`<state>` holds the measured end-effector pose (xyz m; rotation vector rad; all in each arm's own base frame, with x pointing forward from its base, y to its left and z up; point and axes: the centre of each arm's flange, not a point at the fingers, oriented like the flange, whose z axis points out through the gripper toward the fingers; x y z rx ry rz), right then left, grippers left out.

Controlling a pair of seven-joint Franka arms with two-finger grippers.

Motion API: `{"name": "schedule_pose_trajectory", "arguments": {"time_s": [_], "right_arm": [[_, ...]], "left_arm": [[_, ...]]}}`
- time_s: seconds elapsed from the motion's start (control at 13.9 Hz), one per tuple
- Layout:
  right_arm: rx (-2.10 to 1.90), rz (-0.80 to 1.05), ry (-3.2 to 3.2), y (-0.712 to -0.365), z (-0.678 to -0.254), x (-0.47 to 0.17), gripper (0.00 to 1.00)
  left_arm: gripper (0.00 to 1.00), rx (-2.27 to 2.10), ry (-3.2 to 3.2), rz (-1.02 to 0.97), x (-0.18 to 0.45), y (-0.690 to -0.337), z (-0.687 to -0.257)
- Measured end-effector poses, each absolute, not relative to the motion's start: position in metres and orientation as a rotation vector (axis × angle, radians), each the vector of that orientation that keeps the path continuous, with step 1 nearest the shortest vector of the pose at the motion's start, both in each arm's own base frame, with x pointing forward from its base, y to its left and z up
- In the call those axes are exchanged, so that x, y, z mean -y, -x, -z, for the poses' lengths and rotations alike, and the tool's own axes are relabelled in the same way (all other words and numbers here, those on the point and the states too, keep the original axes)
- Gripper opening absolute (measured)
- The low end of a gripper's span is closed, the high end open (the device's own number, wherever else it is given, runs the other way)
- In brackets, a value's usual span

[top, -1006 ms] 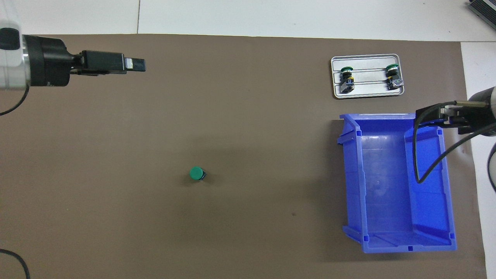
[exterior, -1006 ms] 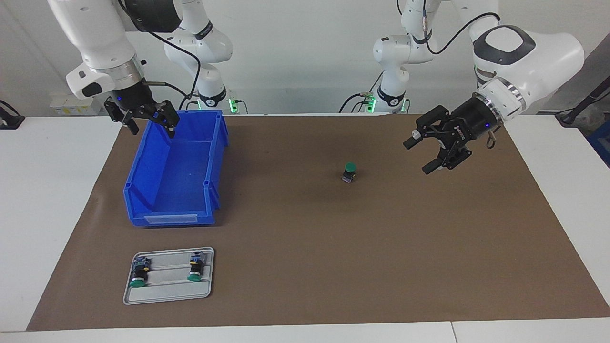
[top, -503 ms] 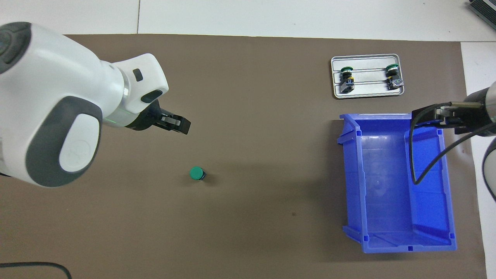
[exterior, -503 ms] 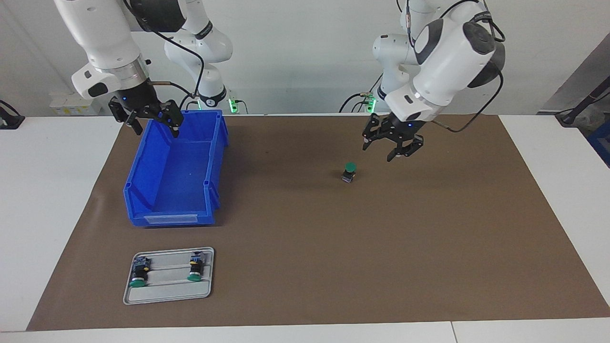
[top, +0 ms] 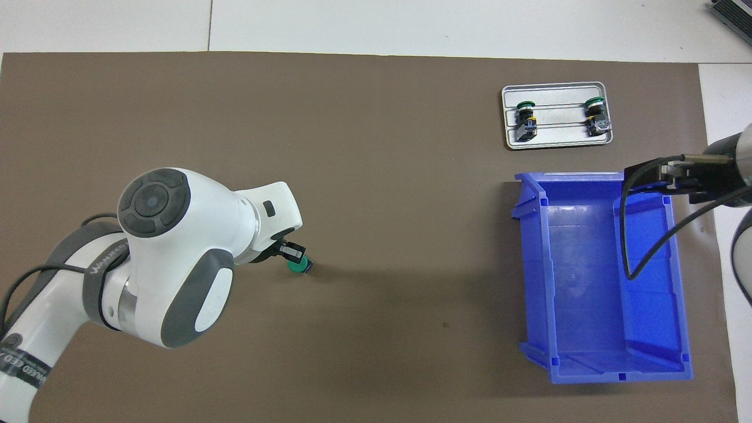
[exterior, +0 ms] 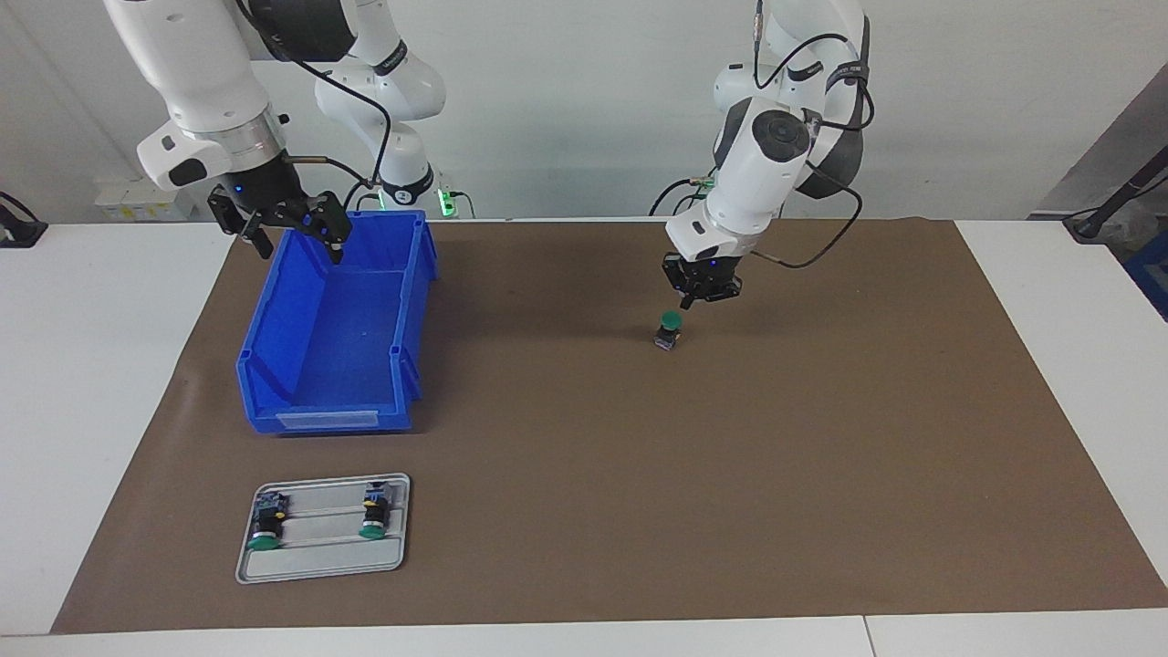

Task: Place and press button with both arms
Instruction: 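Lower the left gripper down onto the top of the black-green part, then press down on the green top of the part with the left gripper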

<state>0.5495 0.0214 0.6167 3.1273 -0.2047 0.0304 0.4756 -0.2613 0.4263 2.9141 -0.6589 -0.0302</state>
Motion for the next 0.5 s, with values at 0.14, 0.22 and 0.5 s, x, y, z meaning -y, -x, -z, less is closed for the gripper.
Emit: {"name": "schedule_pose_trajectory", "arguments": {"time_s": [0.14,0.22,0.5], "right_arm": [[0.205,-0.030,-3.127,-0.549,-0.617,-0.021,1.00],[0.205,-0.029,-3.127,-0.549,-0.616,-0.021,1.00],[0.205,-0.028,-3.127,-0.549,-0.616,-0.021,1.00]], "left_arm": [[0.01,0.661,-2.913,-0.031,0.263,-0.469,-0.407],[0.01,0.658,-2.914,-0.051,0.263,-0.467,-0.399],[0.01,0.644,-2.914,-0.103,0.258,-0.467,-0.389]]}}
